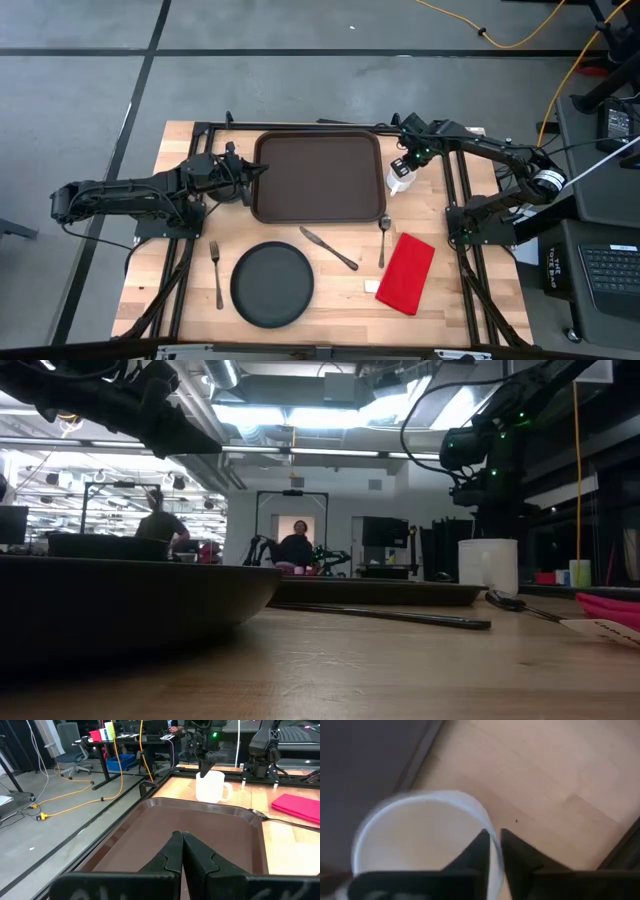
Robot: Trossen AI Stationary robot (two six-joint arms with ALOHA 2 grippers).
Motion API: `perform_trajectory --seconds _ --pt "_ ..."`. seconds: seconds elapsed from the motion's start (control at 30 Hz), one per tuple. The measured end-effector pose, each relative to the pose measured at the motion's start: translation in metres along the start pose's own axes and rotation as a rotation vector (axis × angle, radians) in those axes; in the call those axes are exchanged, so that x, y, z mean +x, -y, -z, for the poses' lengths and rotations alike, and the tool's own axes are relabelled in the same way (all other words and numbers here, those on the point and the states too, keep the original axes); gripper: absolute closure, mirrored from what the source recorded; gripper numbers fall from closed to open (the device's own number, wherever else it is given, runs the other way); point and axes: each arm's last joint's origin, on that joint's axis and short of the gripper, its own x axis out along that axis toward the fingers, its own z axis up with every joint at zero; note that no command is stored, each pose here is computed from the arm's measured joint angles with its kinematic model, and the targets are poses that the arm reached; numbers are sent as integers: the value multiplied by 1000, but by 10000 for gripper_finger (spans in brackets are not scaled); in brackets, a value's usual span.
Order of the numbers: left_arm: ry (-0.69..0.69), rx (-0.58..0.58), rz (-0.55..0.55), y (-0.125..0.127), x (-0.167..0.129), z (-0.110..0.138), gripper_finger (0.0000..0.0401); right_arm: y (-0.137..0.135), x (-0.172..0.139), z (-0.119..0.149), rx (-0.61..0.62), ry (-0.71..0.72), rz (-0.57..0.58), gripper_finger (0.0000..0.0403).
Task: Set up tray
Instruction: Put the white mug on the brown serving tray
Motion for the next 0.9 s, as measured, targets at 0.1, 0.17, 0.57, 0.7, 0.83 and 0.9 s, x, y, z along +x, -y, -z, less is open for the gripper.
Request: perform_trajectory --seconds 0.1,0.17,0.57,0.7,0.83,0.9 --pt "0 0 0 0 0 0 399 0 -1 0 20 -1 -4 390" --pt "0 0 0 0 0 0 399 0 -1 1 52 -8 -1 384" --pt "0 0 0 0 0 0 399 2 -12 4 81 -40 20 392" --pt "0 0 0 0 0 0 399 2 -28 0 78 -46 49 392" --pt "6 -1 0 0 0 -1 399 3 -48 -7 79 -22 93 392" --pt "13 -2 0 0 0 -1 399 3 -59 -11 79 0 119 392"
